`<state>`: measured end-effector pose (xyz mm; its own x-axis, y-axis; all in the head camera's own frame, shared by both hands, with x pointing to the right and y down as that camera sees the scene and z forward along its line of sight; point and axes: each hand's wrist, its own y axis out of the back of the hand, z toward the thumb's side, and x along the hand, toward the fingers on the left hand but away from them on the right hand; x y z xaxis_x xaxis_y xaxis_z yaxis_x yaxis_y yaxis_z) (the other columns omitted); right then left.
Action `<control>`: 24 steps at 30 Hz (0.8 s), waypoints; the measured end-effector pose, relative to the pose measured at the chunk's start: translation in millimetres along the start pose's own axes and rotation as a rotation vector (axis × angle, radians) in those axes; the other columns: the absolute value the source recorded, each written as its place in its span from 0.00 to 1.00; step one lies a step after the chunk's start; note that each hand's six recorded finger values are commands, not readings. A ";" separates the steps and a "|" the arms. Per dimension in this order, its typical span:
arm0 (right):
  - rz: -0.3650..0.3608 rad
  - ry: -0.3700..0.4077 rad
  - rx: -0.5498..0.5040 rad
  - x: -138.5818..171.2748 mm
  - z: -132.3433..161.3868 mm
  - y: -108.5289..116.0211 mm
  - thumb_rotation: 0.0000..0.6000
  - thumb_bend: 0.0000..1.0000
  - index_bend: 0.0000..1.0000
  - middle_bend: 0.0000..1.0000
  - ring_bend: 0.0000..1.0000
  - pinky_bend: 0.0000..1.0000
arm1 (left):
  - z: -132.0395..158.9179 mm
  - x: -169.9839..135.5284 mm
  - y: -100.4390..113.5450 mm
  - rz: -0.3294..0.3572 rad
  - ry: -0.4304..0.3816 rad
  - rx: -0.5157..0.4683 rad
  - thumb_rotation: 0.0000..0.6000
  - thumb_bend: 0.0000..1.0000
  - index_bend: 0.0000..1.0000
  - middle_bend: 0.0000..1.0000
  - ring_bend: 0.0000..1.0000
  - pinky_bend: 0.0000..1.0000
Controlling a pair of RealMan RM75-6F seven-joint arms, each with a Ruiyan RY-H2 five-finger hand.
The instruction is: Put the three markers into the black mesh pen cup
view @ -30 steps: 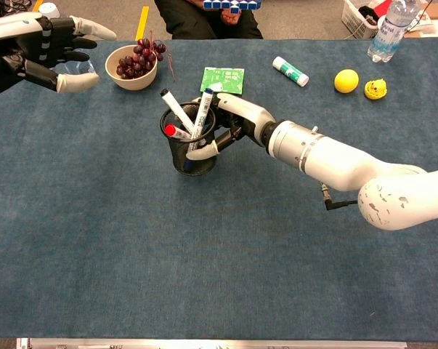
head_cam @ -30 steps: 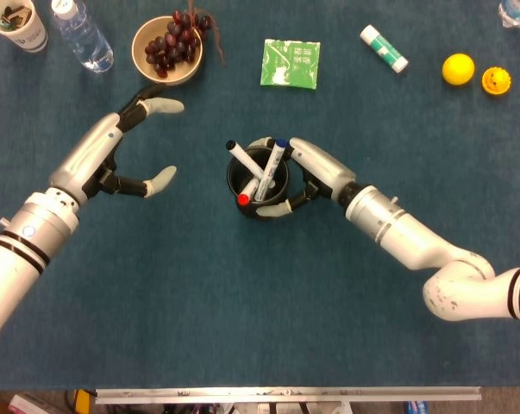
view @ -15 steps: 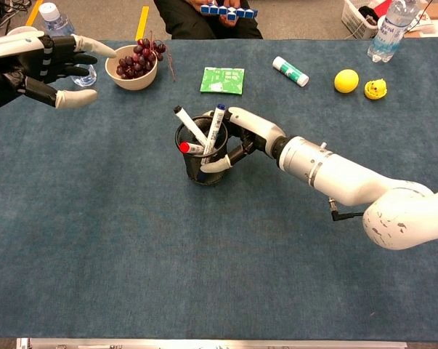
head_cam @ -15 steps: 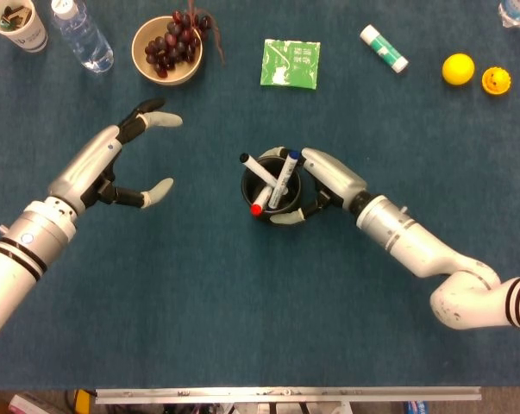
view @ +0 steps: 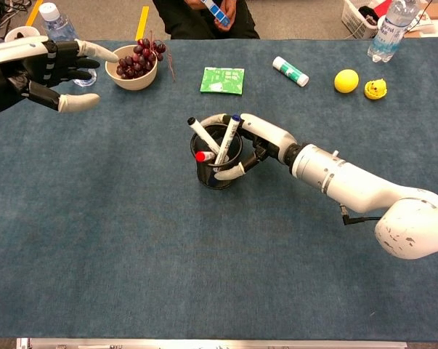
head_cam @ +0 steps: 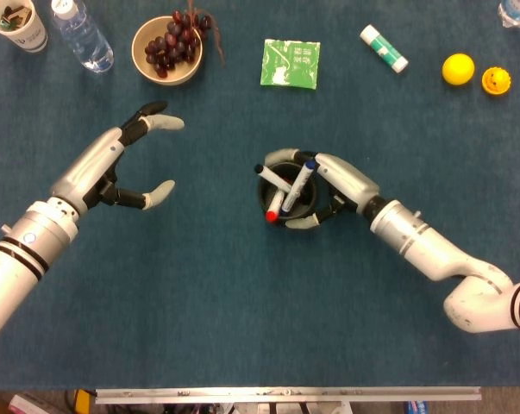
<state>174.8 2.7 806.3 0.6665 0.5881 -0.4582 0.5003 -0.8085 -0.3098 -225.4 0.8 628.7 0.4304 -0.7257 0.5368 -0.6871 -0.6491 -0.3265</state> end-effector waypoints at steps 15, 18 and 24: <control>-0.030 0.010 0.107 28.0 -1.0 29.8 0.95 0.00 0.00 0.05 0.02 0.01 | -10.2 -4.0 7.9 0.023 0.011 0.055 1.00 0.35 0.17 0.00 0.00 0.02; -0.044 -0.012 0.151 41.9 -1.9 44.4 0.95 0.02 0.00 0.08 0.02 0.01 | -15.8 -6.2 12.8 0.040 0.016 0.110 1.00 0.35 0.17 0.00 0.00 0.02; -0.121 -0.076 0.264 81.2 -3.3 82.7 1.00 0.23 0.10 0.20 0.12 0.15 | -31.5 -9.8 27.7 0.145 0.011 0.278 1.00 0.35 0.17 0.03 0.00 0.02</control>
<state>272.1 -16.3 746.2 0.5628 0.6851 -0.4624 0.4061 -0.7165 -0.5672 -267.1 -2.9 638.9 0.3327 -0.8135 0.4771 -0.5535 -0.5780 -0.5996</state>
